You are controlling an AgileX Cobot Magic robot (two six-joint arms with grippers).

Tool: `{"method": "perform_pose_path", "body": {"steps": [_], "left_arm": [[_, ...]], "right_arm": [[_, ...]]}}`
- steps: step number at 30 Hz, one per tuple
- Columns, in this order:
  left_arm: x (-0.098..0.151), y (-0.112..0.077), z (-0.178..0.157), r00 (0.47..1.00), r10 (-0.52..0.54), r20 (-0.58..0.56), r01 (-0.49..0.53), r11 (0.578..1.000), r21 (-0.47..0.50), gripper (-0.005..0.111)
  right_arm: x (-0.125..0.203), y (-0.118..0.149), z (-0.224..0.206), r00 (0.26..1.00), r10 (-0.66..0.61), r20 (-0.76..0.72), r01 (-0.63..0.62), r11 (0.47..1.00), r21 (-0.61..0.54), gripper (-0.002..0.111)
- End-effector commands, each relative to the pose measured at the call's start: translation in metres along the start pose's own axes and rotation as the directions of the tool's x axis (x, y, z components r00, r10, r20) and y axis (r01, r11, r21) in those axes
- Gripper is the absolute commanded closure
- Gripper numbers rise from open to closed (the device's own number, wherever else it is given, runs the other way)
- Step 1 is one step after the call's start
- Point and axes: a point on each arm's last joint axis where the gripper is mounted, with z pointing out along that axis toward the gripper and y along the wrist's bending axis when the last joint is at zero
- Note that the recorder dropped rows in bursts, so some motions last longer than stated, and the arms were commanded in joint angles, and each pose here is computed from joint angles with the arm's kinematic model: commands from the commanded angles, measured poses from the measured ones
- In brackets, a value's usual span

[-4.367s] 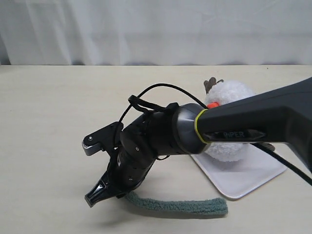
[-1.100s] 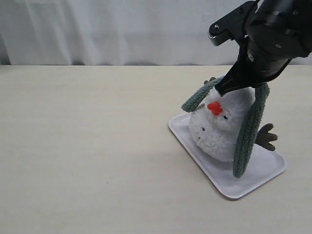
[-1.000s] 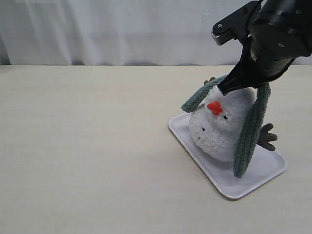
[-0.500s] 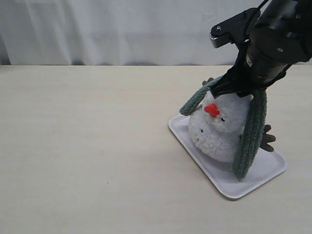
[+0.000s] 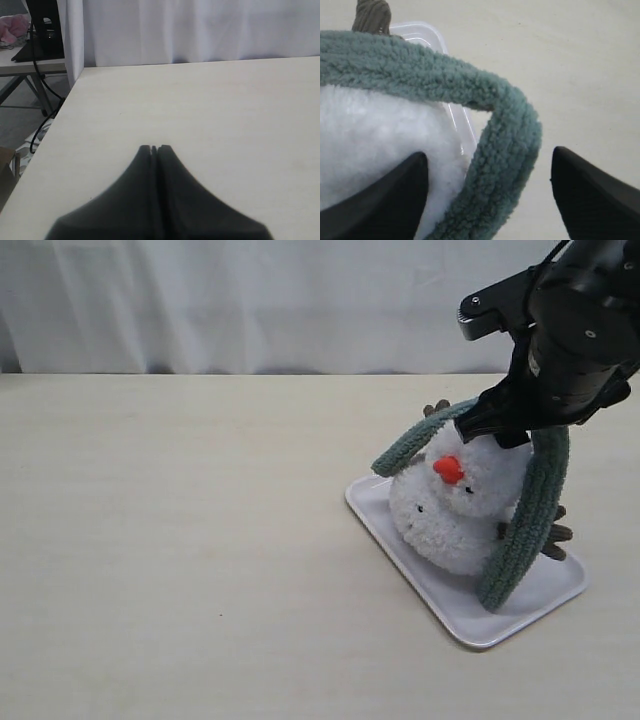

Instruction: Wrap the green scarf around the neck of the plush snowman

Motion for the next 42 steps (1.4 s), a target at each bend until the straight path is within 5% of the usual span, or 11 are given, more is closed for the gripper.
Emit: {"method": "perform_pose_path", "body": {"steps": [1, 10, 19, 26, 42], "left_arm": [[0.0, 0.0, 0.0, 1.0, 0.001, 0.012, -0.001, 1.0, -0.002, 0.107], [0.0, 0.0, 0.0, 1.0, 0.001, 0.012, -0.001, 1.0, -0.002, 0.107], [-0.001, 0.0, 0.0, 1.0, 0.001, 0.014, -0.001, 1.0, -0.002, 0.107], [-0.001, 0.0, 0.0, 1.0, 0.001, 0.014, -0.001, 1.0, -0.002, 0.107], [-0.001, 0.0, 0.0, 1.0, 0.001, 0.014, -0.001, 1.0, -0.002, 0.107]], "right_arm": [[0.001, -0.001, 0.001, 1.0, 0.009, -0.015, -0.009, 1.0, -0.001, 0.039], [-0.002, -0.006, -0.013, 1.0, 0.01, 0.023, -0.01, 0.999, -0.032, 0.039], [-0.006, -0.016, -0.059, 0.994, 0.034, 0.1, -0.013, 0.979, -0.205, 0.039], [0.005, -0.002, -0.067, 0.992, -0.099, 0.079, 0.122, 0.919, -0.374, 0.039], [-0.004, 0.012, -0.013, 0.994, -0.107, 0.018, 0.108, 0.962, -0.25, 0.036]]}}
